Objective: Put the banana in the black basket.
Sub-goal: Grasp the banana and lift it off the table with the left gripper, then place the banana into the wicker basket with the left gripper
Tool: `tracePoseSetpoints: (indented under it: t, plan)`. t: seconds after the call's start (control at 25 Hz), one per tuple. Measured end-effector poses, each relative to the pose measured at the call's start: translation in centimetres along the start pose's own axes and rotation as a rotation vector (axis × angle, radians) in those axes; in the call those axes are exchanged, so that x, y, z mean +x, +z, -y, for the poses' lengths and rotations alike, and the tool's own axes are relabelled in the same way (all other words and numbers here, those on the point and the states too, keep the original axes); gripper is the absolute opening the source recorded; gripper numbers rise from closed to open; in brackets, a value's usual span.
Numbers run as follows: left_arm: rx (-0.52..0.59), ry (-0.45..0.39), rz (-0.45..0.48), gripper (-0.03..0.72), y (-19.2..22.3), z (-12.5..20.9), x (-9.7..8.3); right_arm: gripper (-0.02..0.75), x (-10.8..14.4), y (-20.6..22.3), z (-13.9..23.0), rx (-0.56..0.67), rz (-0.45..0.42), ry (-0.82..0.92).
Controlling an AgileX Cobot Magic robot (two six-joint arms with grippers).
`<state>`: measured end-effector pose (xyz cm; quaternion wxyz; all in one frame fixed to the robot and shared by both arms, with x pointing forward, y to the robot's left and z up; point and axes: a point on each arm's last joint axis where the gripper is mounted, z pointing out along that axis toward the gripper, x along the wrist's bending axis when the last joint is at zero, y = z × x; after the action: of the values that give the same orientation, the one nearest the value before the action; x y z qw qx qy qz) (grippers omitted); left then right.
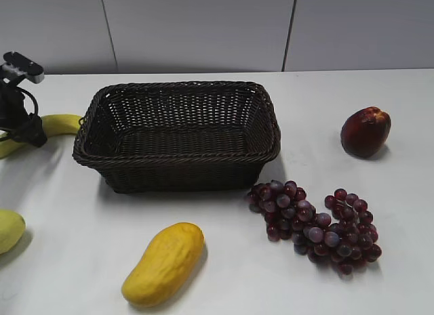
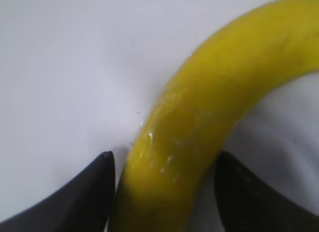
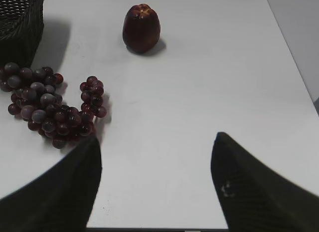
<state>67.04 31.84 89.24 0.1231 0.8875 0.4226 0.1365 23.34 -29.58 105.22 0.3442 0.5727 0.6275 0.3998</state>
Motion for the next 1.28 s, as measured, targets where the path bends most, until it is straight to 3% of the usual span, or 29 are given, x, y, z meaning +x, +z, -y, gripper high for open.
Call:
tracePoseSetpoints:
  t: [0.24, 0.48, 0.8, 0.92, 1.04, 1.28]
  plan:
    - [0.015, -0.008, 0.031, 0.426, -0.3, 0.1, -0.3, 0.551, 0.0, 0.0, 0.0, 0.000, 0.000, 0.000]
    - [-0.034, -0.028, -0.018, 0.416, -4.2, -1.0, 0.1, 0.551, 0.0, 0.0, 0.0, 0.000, 0.000, 0.000]
    - [-0.179, -0.066, -0.103, 0.416, -13.3, -2.6, -0.4, 0.551, 0.0, 0.0, 0.0, 0.000, 0.000, 0.000]
    - [-0.246, -0.045, -0.118, 0.416, -16.8, -3.5, -1.7, 0.551, 0.0, 0.0, 0.0, 0.000, 0.000, 0.000]
    - [-0.308, 0.010, -0.111, 0.416, -19.5, -4.8, -4.2, 0.551, 0.0, 0.0, 0.0, 0.000, 0.000, 0.000]
    - [-0.401, 0.099, 0.023, 0.416, -20.4, -8.2, -10.2, 0.551, 0.0, 0.0, 0.0, 0.000, 0.000, 0.000]
